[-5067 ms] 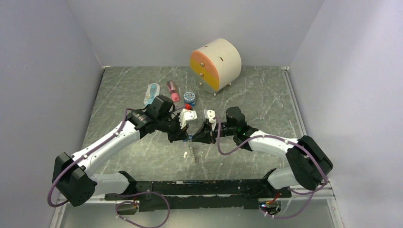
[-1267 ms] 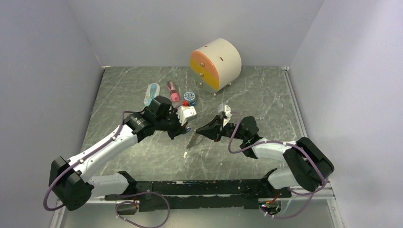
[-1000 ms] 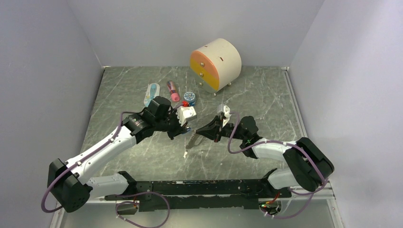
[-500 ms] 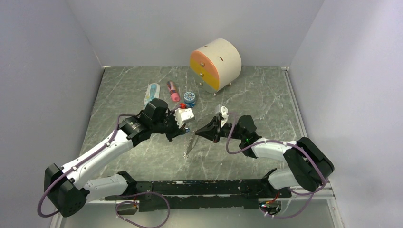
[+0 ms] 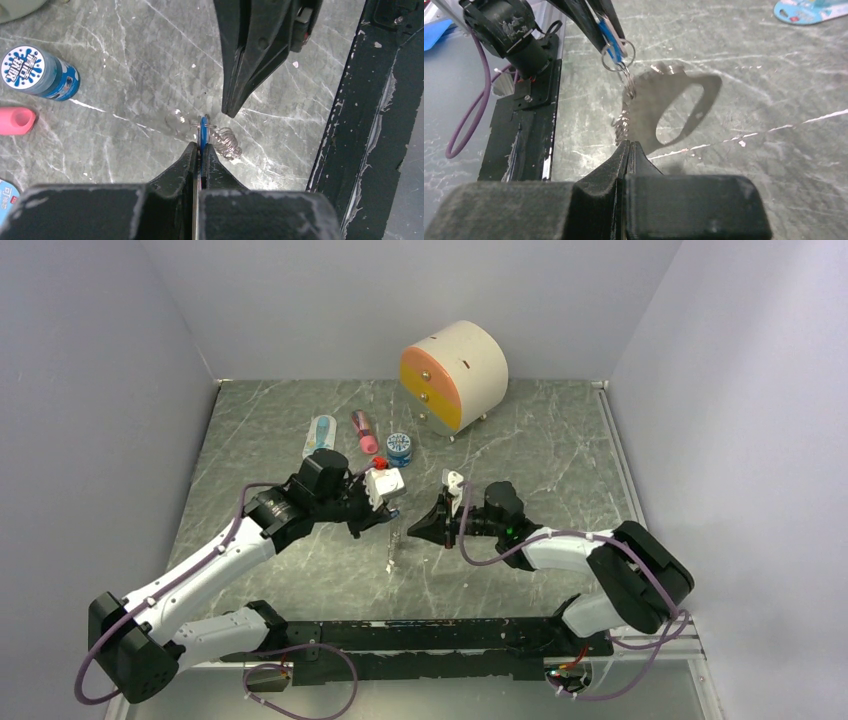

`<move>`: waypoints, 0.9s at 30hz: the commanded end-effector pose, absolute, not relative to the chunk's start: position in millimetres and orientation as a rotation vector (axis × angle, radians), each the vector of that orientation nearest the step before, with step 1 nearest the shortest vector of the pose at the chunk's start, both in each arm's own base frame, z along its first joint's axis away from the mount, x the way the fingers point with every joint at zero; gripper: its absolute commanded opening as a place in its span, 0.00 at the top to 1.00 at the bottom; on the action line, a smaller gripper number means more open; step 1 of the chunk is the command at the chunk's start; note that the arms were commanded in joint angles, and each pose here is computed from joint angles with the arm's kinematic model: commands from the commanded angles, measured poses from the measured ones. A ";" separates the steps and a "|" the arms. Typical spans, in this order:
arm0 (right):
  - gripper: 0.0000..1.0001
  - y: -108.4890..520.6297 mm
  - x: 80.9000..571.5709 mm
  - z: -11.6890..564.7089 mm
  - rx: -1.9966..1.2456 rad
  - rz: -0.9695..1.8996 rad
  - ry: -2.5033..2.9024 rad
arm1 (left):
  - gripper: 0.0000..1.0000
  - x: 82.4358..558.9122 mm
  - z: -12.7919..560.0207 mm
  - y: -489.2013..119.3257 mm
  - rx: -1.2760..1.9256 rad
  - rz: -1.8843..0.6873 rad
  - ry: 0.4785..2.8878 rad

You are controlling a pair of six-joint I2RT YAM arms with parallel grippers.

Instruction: Remove the keys from the keyring

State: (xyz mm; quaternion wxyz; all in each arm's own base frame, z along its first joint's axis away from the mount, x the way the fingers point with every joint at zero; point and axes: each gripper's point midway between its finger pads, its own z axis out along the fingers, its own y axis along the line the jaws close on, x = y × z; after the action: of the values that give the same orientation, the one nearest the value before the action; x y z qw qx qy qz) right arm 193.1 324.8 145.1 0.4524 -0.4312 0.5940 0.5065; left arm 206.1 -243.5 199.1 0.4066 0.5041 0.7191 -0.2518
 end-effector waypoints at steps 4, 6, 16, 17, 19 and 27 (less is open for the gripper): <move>1.00 334.9 198.3 157.1 -1.091 1.236 1.414 | 0.97 204.0 222.7 -257.3 1.275 -0.712 1.709; 1.00 331.5 199.7 159.4 -1.090 1.202 1.413 | 0.97 205.1 221.5 -255.5 1.275 -0.698 1.717; 0.52 312.3 207.3 189.4 -1.099 1.004 1.348 | 0.98 205.4 212.9 -253.8 1.305 -0.682 1.744; 0.48 311.2 209.0 192.7 -1.091 0.994 1.356 | 0.97 205.7 212.1 -253.9 1.306 -0.683 1.746; 0.41 311.7 212.3 202.3 -1.086 0.985 1.368 | 0.97 205.1 211.3 -254.2 1.312 -0.685 1.746; 0.24 308.6 211.1 219.7 -1.187 0.932 1.377 | 0.97 202.1 211.7 -253.5 1.331 -0.690 1.733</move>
State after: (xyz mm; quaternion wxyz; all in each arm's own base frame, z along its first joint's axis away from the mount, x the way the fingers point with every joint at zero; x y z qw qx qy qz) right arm 213.0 312.5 202.4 0.5172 -0.4554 0.5931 0.4164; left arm 202.2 -247.4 193.0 0.3919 0.5163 0.7145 -0.2632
